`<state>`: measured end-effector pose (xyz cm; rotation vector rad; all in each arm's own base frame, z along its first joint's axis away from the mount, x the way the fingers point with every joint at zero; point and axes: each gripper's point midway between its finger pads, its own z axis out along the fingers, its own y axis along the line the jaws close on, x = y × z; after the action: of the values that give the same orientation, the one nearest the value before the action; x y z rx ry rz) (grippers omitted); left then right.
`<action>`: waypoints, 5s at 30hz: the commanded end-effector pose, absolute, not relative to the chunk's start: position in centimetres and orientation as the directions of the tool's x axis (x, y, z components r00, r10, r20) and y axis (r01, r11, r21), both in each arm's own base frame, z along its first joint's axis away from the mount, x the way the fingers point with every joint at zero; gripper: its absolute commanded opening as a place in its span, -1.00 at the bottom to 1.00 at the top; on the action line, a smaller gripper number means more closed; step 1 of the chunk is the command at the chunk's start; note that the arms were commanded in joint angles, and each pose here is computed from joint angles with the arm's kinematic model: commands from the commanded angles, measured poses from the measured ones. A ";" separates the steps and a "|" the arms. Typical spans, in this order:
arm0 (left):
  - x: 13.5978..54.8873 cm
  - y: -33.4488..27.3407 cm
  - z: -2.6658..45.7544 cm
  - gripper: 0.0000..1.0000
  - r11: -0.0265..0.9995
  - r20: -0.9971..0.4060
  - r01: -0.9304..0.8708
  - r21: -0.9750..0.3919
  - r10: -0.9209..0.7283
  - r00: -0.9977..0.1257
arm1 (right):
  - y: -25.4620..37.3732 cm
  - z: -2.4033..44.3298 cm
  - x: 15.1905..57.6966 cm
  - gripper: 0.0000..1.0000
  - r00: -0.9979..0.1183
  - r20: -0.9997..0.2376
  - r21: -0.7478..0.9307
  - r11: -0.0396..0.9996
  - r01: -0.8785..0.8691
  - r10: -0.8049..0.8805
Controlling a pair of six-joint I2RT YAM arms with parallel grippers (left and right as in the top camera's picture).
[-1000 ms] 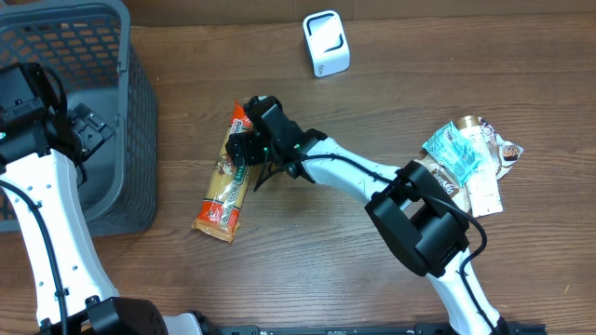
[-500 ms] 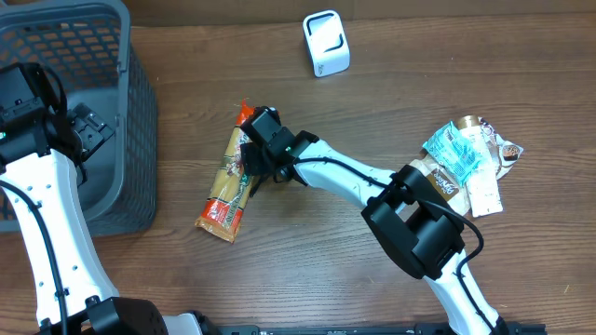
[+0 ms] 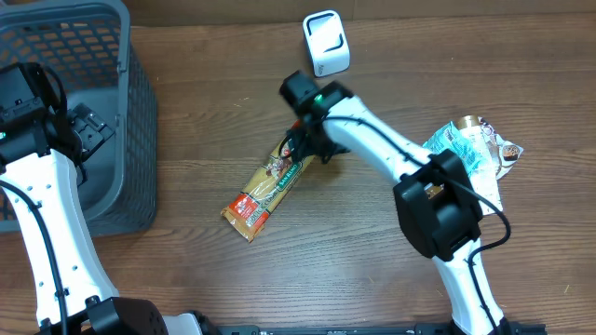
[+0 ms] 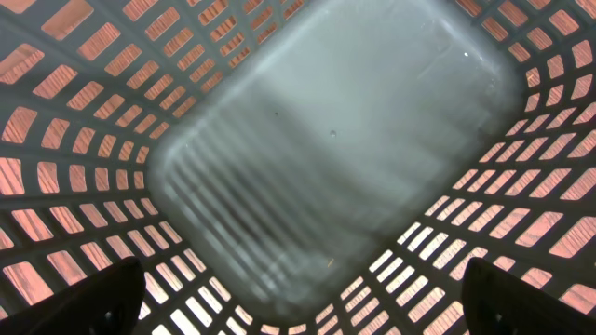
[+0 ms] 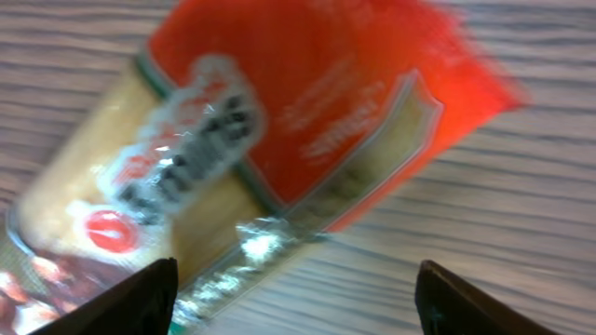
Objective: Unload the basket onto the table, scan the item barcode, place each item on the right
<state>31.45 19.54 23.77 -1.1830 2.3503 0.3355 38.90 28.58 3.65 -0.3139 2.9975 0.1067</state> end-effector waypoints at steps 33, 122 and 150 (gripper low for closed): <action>31.5 19.3 23.5 1.00 0.588 -0.514 -0.809 -0.011 -0.697 -0.500 | 34.8 -2.4 30.8 -0.31 -0.973 0.109 0.214 0.951 0.224 0.204; 31.5 19.3 23.5 0.99 0.588 -0.514 -0.809 -0.011 -0.697 -0.500 | 25.2 3.9 32.4 0.40 -0.882 0.280 0.169 0.924 -0.343 -0.379; 31.5 19.3 23.5 0.99 0.588 -0.514 -0.809 -0.011 -0.697 -0.500 | 35.1 6.3 29.1 0.46 -0.885 0.136 0.219 0.884 -0.412 -0.446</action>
<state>31.45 19.54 23.77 -1.1826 2.3506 0.3356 26.16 35.65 3.41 -0.8522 3.2658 0.2065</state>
